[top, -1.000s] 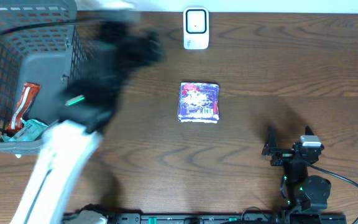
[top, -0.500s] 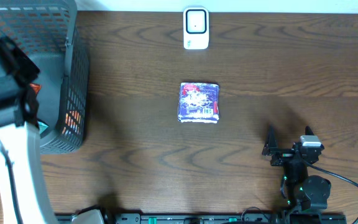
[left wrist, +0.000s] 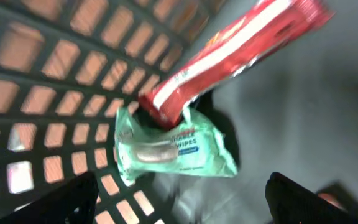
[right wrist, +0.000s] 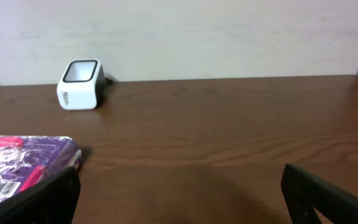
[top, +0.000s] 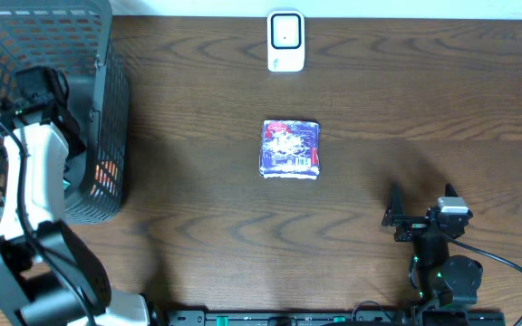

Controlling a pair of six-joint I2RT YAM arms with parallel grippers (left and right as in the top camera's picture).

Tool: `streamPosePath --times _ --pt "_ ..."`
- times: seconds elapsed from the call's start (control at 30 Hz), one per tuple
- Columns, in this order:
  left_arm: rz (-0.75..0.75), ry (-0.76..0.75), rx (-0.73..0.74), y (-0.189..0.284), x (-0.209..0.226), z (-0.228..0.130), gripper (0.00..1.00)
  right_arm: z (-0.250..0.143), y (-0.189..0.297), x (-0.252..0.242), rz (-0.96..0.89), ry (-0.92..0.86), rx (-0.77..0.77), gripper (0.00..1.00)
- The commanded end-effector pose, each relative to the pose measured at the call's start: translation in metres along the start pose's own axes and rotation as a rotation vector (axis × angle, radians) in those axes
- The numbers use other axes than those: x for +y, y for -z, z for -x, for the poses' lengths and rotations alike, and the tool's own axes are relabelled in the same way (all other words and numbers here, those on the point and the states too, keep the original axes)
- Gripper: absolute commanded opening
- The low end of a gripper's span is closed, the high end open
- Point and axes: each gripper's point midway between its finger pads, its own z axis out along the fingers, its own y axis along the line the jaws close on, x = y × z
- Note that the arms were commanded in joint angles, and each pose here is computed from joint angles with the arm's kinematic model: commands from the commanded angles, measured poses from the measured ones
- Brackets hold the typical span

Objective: Scan the item barcode
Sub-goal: 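Reach the left gripper into the basket and grasp the green wipes pack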

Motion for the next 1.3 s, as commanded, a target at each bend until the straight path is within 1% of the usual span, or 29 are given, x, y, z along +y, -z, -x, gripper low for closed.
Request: streamPosePath --times 0.0,0.1,0.27,0.47,0.6,0.73,0.87,1.13,1.27 --pt "0.063 0.074 0.091 -0.024 0.011 -0.015 0.86 -0.001 0.0 0.003 0.014 0.009 0.002 0.99" --pt "0.081 0.128 0.163 -0.038 0.015 -0.028 0.86 -0.001 0.0 0.003 0.014 0.009 0.002 0.99" --pt "0.0 0.146 0.251 -0.052 0.004 -0.042 0.86 -0.001 0.0 0.003 0.014 0.009 0.002 0.99" --pt "-0.01 0.155 0.272 -0.059 -0.001 -0.045 0.87 -0.001 0.0 0.003 0.014 0.009 0.002 0.99" --pt "-0.001 0.197 0.283 -0.063 -0.004 -0.047 0.87 -0.001 0.0 0.003 0.014 0.009 0.002 0.99" --pt "-0.025 0.199 0.316 -0.067 -0.011 -0.056 0.87 -0.001 0.0 0.003 0.014 0.009 0.002 0.99" --pt "-0.027 0.223 0.294 -0.075 -0.013 -0.054 0.88 -0.001 0.0 0.003 0.014 0.009 0.002 0.99" --pt "-0.048 0.286 0.219 -0.084 -0.012 -0.033 0.87 -0.001 0.0 0.003 0.014 0.009 0.002 0.99" --pt "-0.043 0.282 0.231 -0.09 -0.013 -0.04 0.84 -0.001 0.0 0.003 0.014 0.009 0.002 0.99"
